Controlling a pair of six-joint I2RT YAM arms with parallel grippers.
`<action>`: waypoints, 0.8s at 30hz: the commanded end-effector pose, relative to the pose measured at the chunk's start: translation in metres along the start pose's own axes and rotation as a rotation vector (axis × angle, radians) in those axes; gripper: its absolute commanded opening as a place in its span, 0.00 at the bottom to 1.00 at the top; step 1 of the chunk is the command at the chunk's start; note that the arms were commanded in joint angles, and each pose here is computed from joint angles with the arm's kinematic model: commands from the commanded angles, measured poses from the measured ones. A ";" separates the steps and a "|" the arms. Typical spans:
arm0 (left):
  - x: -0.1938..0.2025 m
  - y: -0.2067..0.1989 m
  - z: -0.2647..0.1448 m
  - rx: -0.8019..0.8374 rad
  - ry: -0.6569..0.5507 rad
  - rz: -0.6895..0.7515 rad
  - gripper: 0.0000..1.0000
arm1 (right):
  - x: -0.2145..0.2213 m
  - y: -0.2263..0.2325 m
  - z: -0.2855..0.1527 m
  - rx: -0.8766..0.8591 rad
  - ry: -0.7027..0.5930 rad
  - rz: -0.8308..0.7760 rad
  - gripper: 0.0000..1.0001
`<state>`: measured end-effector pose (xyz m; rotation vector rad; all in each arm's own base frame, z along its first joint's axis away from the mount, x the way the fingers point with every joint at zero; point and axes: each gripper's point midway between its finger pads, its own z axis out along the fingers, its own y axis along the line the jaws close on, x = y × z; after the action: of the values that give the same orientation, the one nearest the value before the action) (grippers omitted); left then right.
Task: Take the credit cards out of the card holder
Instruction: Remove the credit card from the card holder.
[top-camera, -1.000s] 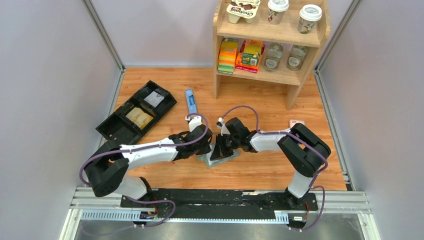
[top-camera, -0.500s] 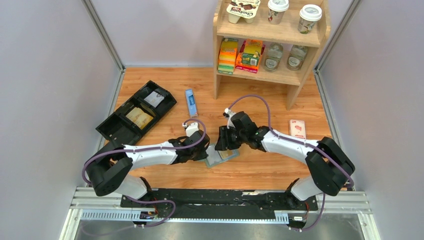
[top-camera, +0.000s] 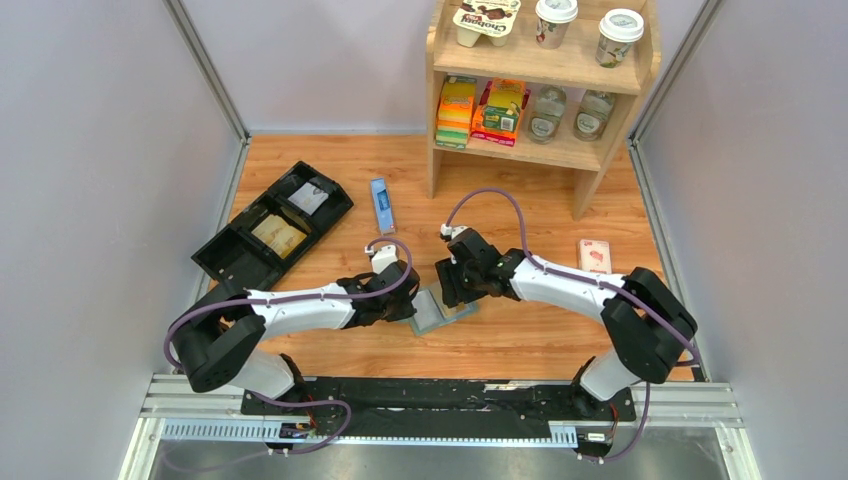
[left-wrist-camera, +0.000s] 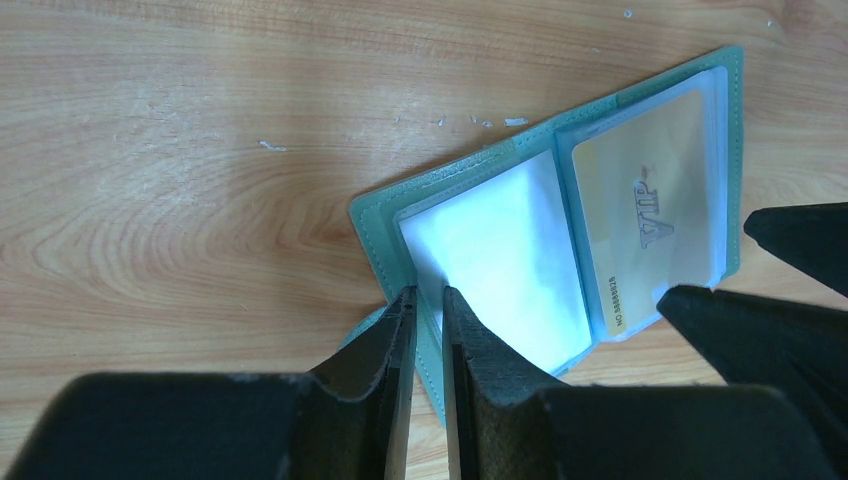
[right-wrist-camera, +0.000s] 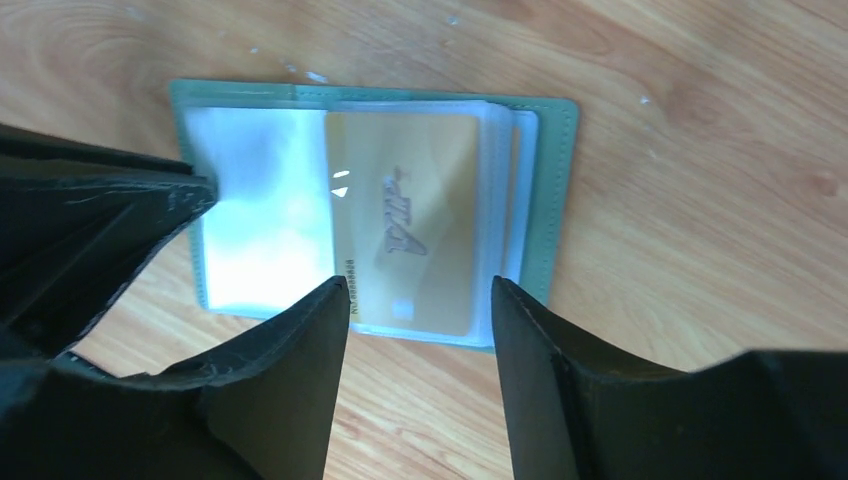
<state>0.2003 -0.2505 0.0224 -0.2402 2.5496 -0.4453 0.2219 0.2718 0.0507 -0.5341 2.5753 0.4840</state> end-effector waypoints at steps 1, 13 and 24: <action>0.002 0.021 0.002 -0.067 0.000 0.019 0.24 | -0.013 -0.008 0.002 0.064 -0.019 -0.022 0.55; -0.032 0.035 0.008 -0.172 -0.026 0.086 0.23 | 0.004 0.008 0.012 -0.012 0.076 0.056 0.45; -0.074 -0.027 -0.038 0.041 -0.101 0.079 0.40 | 0.001 0.012 0.016 -0.009 0.066 0.089 0.43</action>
<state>0.2376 -0.2325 0.0503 -0.1646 2.5241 -0.3104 0.2129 0.2746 0.0283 -0.4694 2.7080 0.4718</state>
